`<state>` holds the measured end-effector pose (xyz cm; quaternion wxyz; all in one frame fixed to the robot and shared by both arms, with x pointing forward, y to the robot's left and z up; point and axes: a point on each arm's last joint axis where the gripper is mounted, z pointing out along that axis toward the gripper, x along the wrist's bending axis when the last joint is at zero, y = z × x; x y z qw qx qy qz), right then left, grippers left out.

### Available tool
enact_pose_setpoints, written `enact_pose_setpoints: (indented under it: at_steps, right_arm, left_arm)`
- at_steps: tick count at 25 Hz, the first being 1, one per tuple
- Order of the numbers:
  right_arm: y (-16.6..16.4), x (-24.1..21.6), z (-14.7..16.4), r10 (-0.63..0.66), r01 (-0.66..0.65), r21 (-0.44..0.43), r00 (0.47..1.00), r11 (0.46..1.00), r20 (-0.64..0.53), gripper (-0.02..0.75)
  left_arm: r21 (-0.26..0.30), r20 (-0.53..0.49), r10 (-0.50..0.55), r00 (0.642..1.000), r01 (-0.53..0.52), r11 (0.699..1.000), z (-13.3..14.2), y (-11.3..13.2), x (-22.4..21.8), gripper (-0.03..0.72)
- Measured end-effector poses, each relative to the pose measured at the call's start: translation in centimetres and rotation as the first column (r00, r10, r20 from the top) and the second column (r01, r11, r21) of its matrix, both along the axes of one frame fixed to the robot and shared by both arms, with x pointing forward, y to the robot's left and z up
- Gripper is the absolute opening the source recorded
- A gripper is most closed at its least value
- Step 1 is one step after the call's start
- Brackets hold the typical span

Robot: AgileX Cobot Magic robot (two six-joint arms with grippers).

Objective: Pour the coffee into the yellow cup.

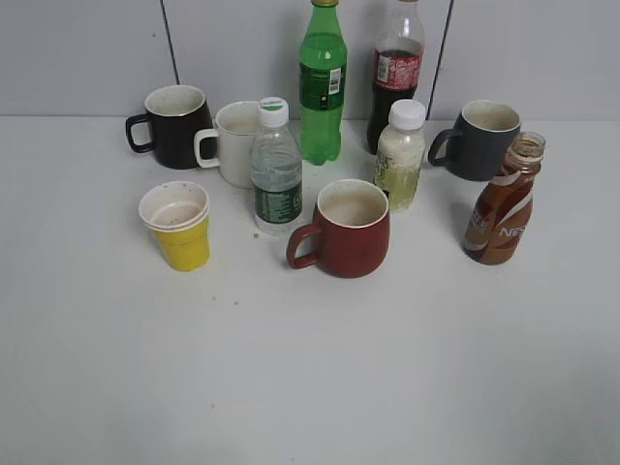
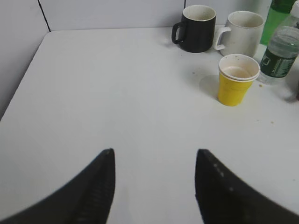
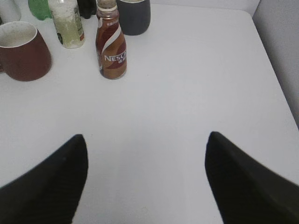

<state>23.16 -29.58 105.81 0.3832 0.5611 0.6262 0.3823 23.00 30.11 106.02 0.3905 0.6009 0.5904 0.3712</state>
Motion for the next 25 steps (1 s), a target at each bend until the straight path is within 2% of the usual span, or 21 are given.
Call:
enact_pose_setpoints:
  at_steps: [25]
  right_arm:
    - [0.0,0.0,0.0,0.0,0.0,0.0,1.0,1.0,0.0,0.585]
  left_arm:
    - [0.0,0.0,0.0,1.0,0.0,1.0,0.0,0.0,0.0,0.419]
